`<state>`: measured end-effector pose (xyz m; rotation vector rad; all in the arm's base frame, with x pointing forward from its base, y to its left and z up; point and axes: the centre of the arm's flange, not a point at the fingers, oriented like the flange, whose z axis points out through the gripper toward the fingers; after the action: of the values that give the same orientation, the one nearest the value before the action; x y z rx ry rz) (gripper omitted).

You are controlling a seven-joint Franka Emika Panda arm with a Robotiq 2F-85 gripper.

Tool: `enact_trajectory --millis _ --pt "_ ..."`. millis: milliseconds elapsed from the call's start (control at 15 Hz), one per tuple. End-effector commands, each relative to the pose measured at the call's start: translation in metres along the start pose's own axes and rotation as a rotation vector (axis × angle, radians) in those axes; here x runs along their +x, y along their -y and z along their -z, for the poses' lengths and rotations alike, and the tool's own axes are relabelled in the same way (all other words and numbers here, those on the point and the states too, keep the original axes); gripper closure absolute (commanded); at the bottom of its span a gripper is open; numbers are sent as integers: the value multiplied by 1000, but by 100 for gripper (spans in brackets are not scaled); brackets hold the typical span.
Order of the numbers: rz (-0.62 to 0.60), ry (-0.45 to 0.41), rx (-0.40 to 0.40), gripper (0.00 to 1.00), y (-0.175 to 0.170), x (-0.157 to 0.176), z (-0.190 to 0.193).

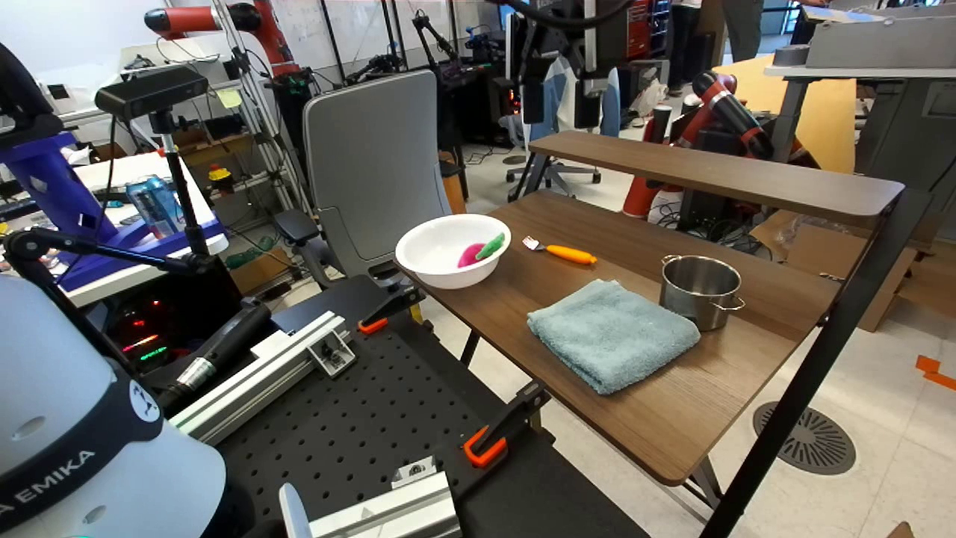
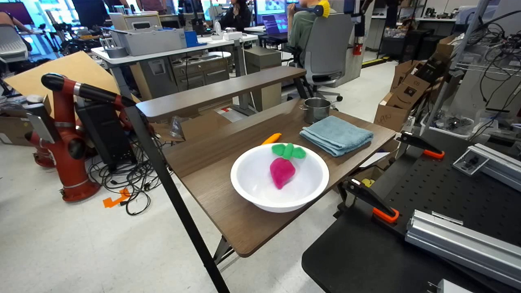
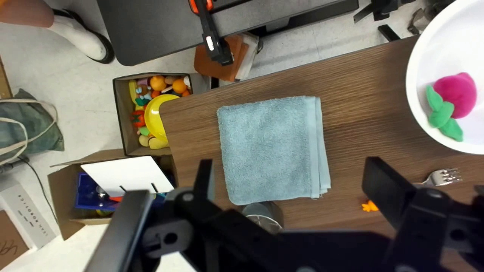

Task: Slide the blue towel backwards

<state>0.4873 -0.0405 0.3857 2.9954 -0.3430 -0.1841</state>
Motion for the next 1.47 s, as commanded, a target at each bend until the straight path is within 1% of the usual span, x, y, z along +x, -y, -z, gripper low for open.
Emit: enact_trajectory --millis 0,200,400,533,600,733,1067,1133,1400 --pt "29 7 19 0 -16 14 -22" --pt "51 31 27 0 -30 22 -52" --pt "60 47 35 0 -38 32 -90" --pt "63 85 23 0 -40 41 -114" --pt "51 87 10 0 -37 29 -104" --pt "52 101 8 0 -38 34 -119" --pt "53 92 8 0 -38 38 -116" --pt "50 88 -4 0 -36 37 -115" --pt "30 88 -21 0 -23 53 -133"
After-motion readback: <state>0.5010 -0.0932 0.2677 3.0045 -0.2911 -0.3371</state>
